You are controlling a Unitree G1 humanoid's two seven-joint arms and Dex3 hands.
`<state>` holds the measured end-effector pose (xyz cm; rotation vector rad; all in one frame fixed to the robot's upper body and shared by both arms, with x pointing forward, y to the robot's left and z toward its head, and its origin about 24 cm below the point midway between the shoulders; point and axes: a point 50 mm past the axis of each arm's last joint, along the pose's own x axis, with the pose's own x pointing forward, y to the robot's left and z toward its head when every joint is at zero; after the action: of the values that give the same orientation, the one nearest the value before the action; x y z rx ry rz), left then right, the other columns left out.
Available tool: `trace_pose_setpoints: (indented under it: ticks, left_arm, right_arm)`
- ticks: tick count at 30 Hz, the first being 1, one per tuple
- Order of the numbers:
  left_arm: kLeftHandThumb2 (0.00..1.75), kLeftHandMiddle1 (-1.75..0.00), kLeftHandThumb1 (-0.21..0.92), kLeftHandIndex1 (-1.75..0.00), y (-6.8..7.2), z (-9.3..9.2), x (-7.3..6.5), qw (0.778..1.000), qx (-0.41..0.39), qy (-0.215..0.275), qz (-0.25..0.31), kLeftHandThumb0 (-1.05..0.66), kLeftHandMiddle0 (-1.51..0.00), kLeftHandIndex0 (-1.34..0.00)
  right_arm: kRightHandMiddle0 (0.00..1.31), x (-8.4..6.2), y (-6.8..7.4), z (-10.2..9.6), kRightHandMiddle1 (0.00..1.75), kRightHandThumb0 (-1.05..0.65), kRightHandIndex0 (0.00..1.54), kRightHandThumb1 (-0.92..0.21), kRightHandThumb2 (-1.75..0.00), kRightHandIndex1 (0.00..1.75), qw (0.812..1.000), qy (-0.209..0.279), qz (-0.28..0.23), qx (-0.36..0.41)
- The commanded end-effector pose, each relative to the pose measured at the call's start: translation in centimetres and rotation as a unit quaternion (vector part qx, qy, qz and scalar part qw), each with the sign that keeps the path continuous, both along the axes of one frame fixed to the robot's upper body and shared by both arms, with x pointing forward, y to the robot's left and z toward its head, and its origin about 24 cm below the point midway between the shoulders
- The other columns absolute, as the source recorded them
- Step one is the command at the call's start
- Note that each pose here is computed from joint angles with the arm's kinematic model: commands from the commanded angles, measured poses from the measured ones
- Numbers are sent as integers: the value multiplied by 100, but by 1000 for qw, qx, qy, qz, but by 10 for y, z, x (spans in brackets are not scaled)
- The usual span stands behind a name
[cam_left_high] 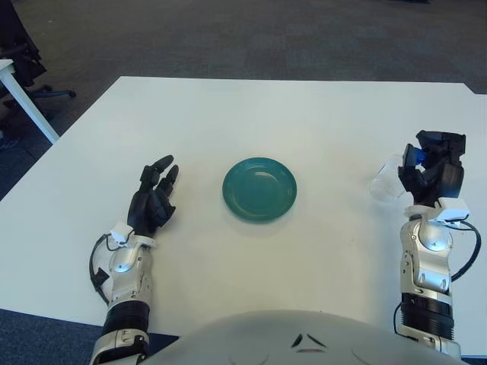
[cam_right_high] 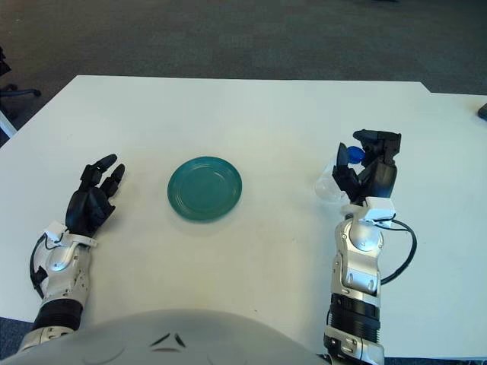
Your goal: Put the bottle into the plate.
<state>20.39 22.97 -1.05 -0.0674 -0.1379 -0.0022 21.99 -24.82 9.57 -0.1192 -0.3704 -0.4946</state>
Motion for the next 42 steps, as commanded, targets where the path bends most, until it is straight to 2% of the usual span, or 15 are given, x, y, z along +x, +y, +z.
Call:
trace_pose_setpoints:
  ticks: [1, 6, 10, 17, 33, 42]
  left_arm:
    - [97, 0, 92, -74, -4, -28, -22, 998, -35, 54, 18, -90, -29, 0]
    - [97, 0, 92, -74, -3, -28, -22, 998, -35, 54, 18, -90, -29, 0]
    - [97, 0, 92, -74, -2, -27, -22, 998, -35, 53, 18, -90, -29, 0]
    - [97, 0, 92, -74, 0, -26, -22, 998, -34, 52, 18, -90, -29, 0]
    - [97, 0, 92, -74, 6, -24, -22, 998, -34, 51, 18, -90, -29, 0]
    - [97, 0, 92, -74, 9, -24, -22, 998, -34, 50, 19, -90, -29, 0]
  right_arm:
    - [18, 1, 2, 1, 175, -35, 37, -92, -52, 47, 1000, -5, 2, -6]
    - [18, 2, 3, 0, 175, -35, 38, -92, -52, 47, 1000, -4, 3, -9]
    - [7, 2, 5, -1, 121, -56, 39, -92, -58, 36, 1000, 1, 4, -19]
    - [1, 1, 9, -3, 94, -65, 39, -92, -59, 23, 999, 9, 11, -30]
    - [0, 4, 23, -10, 60, -77, 25, -92, -47, 5, 997, 9, 59, -54]
    - [0, 3, 29, -13, 46, -92, 22, -92, -56, 2, 994, 12, 73, -82]
